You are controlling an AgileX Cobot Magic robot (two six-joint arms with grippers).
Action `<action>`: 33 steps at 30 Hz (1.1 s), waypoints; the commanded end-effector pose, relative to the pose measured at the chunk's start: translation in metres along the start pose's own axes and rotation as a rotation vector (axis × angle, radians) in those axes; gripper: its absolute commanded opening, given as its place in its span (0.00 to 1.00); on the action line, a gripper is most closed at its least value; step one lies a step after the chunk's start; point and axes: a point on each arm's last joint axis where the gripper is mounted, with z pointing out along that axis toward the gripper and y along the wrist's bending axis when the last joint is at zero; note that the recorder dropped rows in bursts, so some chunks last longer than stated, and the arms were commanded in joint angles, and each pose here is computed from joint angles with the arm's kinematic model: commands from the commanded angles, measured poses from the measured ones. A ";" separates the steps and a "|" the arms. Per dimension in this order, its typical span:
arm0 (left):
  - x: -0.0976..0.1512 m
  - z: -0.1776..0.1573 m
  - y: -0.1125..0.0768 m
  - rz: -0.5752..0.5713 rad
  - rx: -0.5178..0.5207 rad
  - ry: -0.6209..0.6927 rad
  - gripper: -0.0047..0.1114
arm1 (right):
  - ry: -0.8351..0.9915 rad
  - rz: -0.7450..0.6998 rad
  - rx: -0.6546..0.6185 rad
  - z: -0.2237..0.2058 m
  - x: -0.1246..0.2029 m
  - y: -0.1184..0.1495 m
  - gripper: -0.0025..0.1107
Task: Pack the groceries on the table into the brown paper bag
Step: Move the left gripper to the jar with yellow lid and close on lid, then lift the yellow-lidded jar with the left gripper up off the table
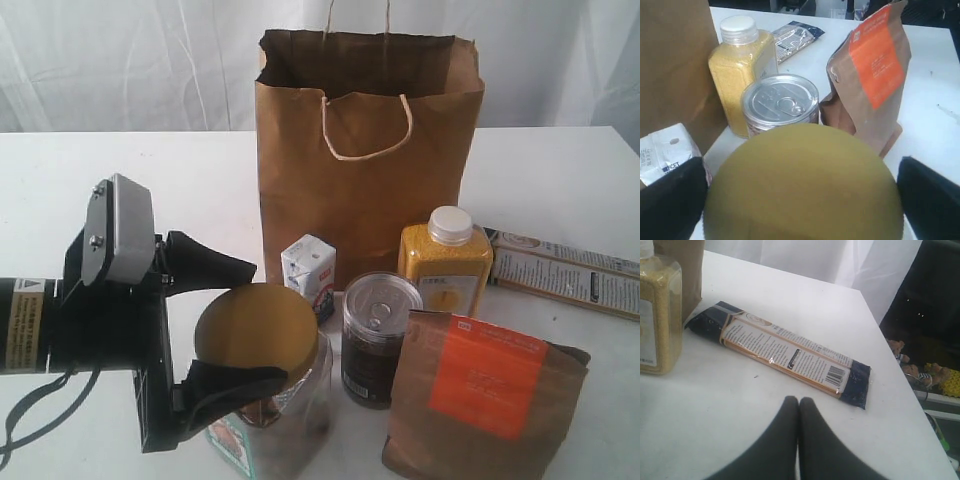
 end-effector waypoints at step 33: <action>0.016 0.001 0.008 0.068 -0.080 0.175 0.26 | -0.002 0.003 0.005 0.000 0.000 0.000 0.02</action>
